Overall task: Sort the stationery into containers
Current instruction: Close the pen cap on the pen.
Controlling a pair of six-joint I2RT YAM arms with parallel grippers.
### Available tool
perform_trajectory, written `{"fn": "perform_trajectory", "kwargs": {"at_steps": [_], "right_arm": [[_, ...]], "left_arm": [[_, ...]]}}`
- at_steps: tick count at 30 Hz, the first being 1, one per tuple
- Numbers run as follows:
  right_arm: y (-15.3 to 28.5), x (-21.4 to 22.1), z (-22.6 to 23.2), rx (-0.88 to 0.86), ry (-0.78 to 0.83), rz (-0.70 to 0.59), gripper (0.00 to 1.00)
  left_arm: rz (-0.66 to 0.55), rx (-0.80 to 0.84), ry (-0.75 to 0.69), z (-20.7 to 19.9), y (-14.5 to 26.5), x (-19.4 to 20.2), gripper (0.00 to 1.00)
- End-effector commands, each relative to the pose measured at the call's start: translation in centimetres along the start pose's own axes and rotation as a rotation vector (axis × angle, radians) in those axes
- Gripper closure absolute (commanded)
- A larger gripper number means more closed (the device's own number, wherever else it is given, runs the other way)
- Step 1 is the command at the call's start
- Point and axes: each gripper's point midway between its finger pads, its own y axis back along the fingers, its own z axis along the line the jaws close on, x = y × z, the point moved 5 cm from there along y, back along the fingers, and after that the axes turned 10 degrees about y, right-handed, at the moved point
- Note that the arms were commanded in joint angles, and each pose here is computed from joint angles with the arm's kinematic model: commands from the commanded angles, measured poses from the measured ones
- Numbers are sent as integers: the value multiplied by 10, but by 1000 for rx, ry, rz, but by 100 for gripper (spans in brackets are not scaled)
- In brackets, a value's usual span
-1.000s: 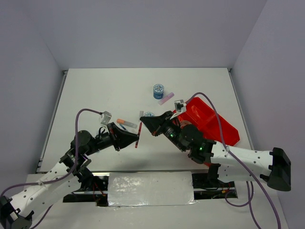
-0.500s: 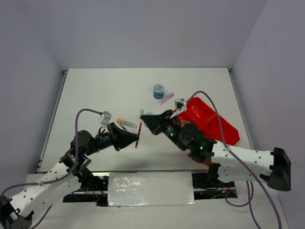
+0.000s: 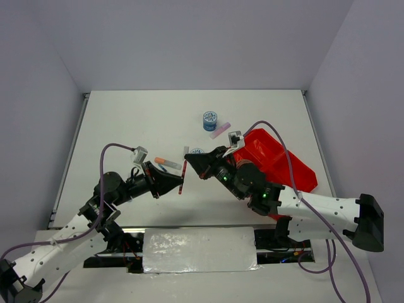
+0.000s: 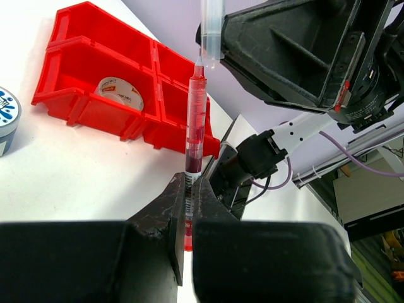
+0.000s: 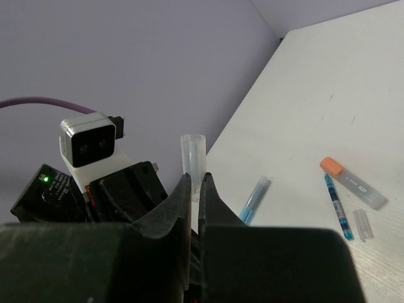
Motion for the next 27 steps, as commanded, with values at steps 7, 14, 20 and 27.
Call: {"fn": "perform_trajectory", "kwargs": {"at_steps": [7, 14, 20, 27], "right_arm": [[-3, -2, -2, 24, 17, -20, 100], [-3, -8, 1, 19, 42, -29, 100], [-1, -22, -1, 34, 69, -64, 100], [1, -25, -3, 30, 58, -74, 100]], "left_arm": [[-44, 64, -47, -19, -1, -15, 100], [-43, 61, -46, -17, 0, -14, 100], [-35, 62, -42, -15, -1, -11, 100], [-29, 63, -38, -15, -2, -10, 100]]}}
